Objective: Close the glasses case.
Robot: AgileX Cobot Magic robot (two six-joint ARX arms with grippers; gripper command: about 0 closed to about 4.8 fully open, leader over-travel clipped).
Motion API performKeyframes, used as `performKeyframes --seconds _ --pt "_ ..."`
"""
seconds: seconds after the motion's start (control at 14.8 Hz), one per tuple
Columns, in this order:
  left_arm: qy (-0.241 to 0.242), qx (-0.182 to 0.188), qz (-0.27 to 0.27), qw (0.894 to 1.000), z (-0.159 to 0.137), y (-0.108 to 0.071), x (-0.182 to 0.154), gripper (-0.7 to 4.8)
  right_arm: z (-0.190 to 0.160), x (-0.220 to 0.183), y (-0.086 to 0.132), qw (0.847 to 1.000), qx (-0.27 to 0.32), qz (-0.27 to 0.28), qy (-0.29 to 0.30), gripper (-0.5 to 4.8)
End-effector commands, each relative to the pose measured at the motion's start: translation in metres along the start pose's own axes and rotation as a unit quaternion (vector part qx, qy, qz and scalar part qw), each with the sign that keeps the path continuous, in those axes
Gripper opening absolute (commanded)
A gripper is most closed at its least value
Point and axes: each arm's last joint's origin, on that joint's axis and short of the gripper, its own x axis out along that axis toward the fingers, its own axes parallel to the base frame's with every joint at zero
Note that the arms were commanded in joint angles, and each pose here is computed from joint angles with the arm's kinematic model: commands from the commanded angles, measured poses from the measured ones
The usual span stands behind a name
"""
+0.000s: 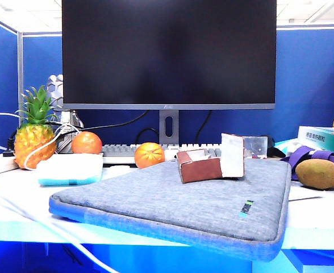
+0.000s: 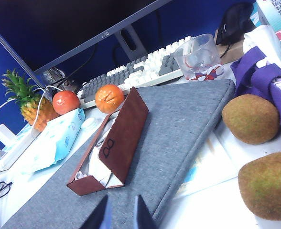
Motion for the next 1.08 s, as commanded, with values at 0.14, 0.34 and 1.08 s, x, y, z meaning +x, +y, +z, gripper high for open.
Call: performKeyframes --seconds 0.14,0.34,1.08 --pt "-0.011 -0.002 -0.003 1.000 0.005 0.000 0.000 3.64 0.002 0.000 0.001 1.000 0.003 0.007 -0.007 0.76" --pt "-0.034 -0.005 -0.003 0.999 0.011 0.000 -0.001 3.64 0.002 0.000 0.001 1.000 0.003 0.007 -0.008 0.76" --pt "0.001 0.043 -0.033 0.999 0.136 -0.006 0.011 3.72 0.027 -0.005 0.016 0.995 -0.043 0.023 -0.088 0.99"
